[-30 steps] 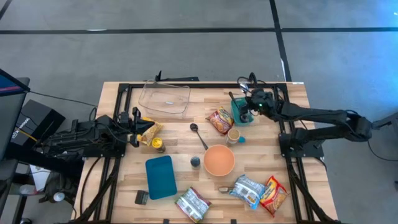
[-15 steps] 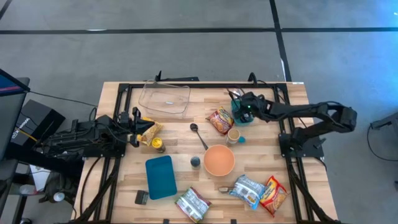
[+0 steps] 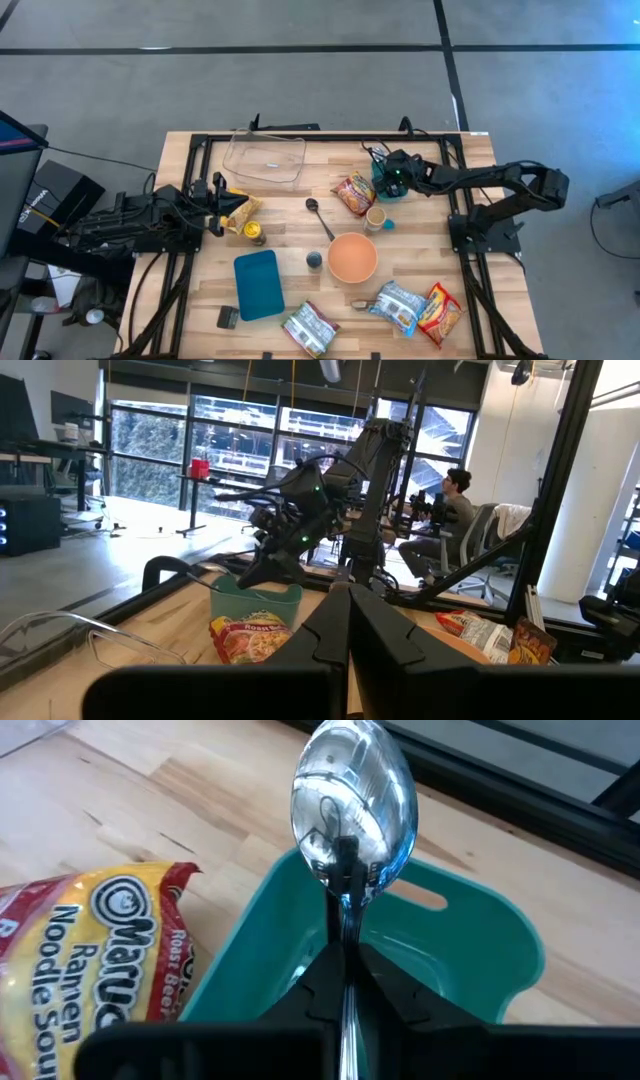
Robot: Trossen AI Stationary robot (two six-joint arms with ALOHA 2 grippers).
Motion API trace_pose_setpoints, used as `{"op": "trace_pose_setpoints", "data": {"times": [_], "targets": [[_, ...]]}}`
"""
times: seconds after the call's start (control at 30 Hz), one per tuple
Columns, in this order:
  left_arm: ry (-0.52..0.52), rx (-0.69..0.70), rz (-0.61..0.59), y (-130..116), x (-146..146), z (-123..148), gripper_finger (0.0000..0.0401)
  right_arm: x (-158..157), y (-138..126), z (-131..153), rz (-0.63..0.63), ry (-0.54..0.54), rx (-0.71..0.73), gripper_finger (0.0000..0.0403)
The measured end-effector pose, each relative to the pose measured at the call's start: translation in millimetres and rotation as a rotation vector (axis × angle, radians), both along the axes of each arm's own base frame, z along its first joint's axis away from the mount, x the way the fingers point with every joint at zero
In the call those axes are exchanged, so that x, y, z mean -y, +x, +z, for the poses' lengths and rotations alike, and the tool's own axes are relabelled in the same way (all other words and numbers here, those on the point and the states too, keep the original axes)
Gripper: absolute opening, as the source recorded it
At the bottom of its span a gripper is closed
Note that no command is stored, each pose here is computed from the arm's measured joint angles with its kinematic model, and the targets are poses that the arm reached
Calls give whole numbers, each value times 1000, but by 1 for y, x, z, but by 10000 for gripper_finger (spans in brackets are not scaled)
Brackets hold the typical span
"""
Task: Pick & Place Food Item
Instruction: Put the silver spoon into the green bin, then put the gold seasoning bottle into the blue bin
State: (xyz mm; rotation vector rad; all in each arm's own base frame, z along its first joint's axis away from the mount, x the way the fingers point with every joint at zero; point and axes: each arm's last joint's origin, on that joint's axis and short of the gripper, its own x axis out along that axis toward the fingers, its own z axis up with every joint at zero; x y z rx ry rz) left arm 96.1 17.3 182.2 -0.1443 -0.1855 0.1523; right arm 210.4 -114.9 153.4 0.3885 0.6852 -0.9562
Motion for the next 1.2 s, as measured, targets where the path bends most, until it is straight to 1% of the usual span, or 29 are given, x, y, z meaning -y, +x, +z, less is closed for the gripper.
{"op": "trace_pose_setpoints", "data": {"times": [0.3,1.0,1.2], "targets": [[0,0,0,0,0,0,1,-1,0,0,15,16,5,45],[0,0,0,0,0,0,1,0,0,0,15,15,6,48],[0,0,0,0,0,0,1,3,7,12,26,14,-15,48]]}}
